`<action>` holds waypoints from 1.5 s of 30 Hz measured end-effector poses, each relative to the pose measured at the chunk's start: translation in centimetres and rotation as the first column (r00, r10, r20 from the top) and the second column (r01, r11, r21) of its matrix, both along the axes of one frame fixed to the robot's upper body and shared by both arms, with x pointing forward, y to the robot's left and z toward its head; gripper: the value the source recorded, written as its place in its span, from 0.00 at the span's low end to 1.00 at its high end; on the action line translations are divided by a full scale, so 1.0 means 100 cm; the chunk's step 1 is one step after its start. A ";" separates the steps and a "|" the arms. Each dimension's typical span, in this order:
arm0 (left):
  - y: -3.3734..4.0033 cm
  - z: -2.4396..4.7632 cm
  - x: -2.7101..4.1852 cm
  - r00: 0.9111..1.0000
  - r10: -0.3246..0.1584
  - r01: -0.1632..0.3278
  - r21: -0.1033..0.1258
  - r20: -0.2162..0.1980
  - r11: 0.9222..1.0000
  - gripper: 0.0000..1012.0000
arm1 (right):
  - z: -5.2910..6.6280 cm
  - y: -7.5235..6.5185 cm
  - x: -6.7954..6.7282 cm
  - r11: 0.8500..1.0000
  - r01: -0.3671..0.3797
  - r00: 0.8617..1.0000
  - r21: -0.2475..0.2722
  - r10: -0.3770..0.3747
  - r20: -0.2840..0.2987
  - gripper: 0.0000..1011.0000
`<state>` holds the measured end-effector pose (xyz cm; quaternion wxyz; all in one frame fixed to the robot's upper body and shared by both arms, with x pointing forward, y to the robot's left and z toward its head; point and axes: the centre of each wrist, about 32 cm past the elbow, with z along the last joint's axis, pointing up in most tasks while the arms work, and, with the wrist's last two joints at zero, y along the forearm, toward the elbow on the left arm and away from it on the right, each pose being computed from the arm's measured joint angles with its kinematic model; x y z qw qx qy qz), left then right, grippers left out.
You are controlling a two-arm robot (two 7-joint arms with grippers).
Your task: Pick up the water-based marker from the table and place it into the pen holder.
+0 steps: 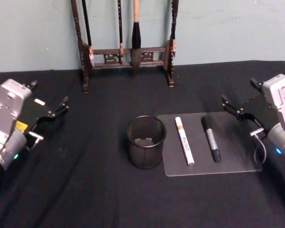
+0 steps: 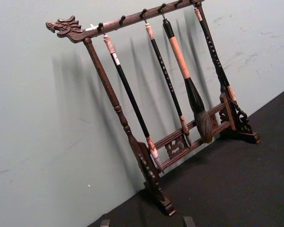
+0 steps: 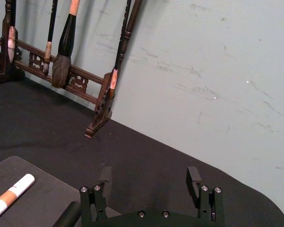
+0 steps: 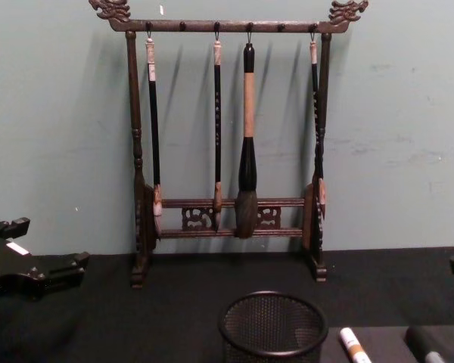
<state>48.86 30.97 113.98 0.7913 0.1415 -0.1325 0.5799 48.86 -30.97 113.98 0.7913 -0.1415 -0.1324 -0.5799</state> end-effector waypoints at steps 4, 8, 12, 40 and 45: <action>0.0000 0.0000 0.0000 1.000 0.000 0.000 0.000 0.000 1.000 0.99 | 0.000 0.000 0.000 1.000 0.000 1.000 0.000 0.000 0.000 0.99; 0.0000 0.0000 0.0000 1.000 0.000 0.000 0.000 0.000 1.000 0.99 | 0.001 -0.001 0.000 1.000 -0.001 1.000 0.000 0.001 -0.004 0.99; 0.0000 0.0000 0.0000 1.000 0.000 0.000 0.000 0.000 1.000 0.99 | 0.005 -0.002 0.001 1.000 -0.003 0.999 0.011 0.004 -0.036 0.99; 0.0000 0.0000 0.0000 1.000 0.000 0.000 0.000 0.000 1.000 0.99 | 0.039 0.026 0.015 0.975 0.025 0.907 0.222 0.072 -0.414 0.99; 0.0000 0.0000 0.0000 1.000 0.000 0.000 0.000 0.000 1.000 0.99 | 0.039 0.035 0.018 0.971 0.045 0.884 0.237 0.072 -0.462 0.99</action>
